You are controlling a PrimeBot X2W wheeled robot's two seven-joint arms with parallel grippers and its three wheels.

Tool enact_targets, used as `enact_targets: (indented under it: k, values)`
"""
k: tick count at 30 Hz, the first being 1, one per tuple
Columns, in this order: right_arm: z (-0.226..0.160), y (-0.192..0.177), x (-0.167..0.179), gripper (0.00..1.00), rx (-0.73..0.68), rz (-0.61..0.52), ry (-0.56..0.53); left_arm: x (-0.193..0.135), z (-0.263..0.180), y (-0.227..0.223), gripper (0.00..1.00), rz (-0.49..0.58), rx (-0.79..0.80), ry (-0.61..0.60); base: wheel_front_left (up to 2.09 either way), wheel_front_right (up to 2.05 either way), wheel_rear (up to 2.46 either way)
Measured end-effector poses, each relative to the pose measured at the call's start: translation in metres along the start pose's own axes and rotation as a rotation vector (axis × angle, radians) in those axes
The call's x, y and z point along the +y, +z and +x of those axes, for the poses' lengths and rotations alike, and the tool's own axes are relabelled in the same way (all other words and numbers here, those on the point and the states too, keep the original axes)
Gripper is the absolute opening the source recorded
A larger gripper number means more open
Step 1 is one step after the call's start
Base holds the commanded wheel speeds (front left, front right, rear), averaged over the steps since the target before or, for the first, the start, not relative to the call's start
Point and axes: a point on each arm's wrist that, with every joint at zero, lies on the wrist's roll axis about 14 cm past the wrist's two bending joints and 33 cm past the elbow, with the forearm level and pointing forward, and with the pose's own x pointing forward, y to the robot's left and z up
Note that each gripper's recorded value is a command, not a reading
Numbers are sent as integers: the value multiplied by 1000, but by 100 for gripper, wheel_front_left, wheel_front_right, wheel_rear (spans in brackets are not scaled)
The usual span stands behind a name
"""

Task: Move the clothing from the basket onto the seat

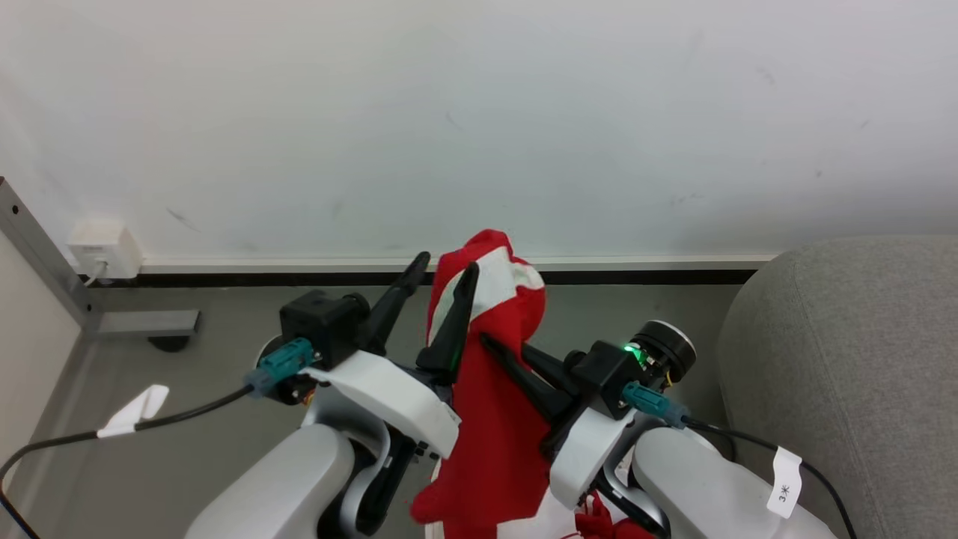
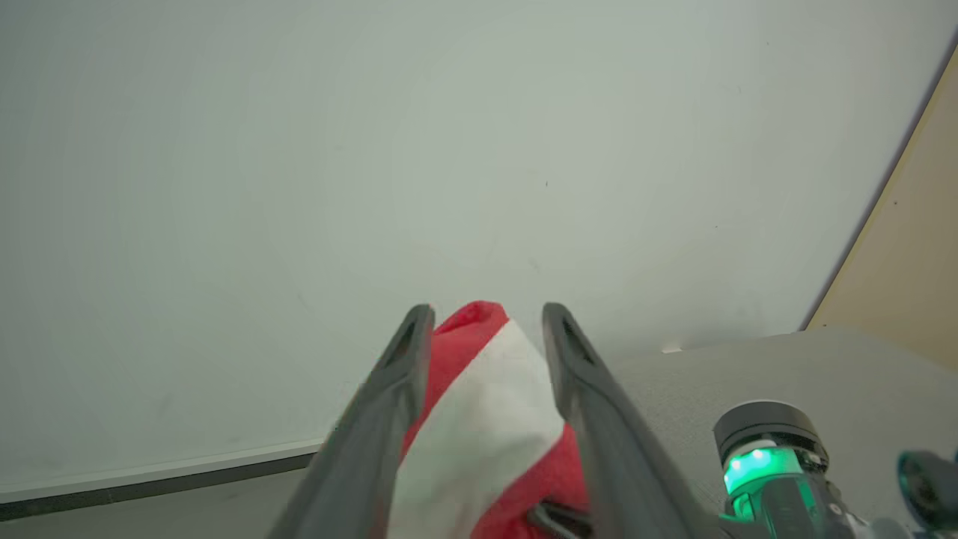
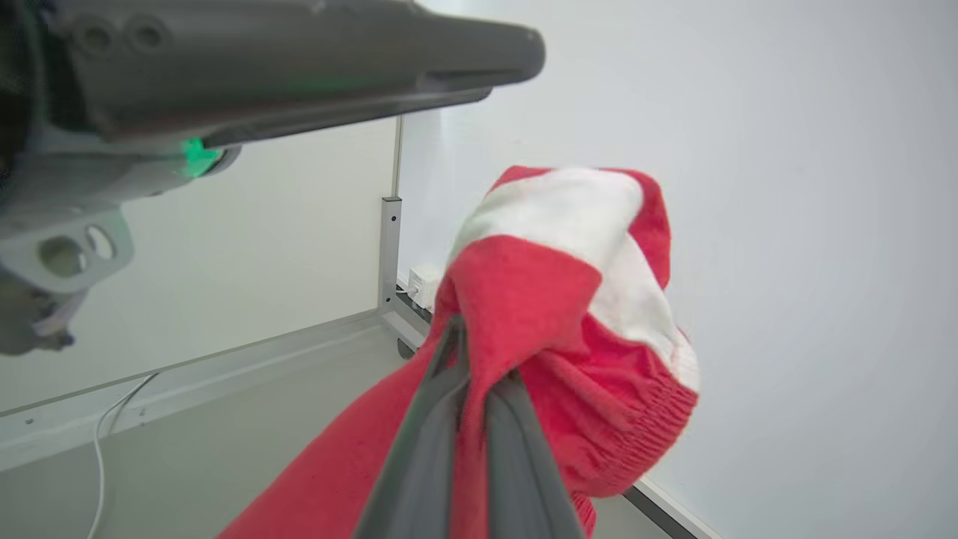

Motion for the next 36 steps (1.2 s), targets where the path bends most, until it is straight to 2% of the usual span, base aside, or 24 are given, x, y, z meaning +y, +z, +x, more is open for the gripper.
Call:
enact_targets:
  k: [23, 36]
  values:
    - [-20, 0, -39, 0, -12, 4, -141, -2, 1, -20, 100, 29, 51, -21, 0, 0, 0]
    - [-51, 2, -82, 0, -16, -6, -293, -37, 14, -48, 100, -4, 125, -139, 0, 0, 0]
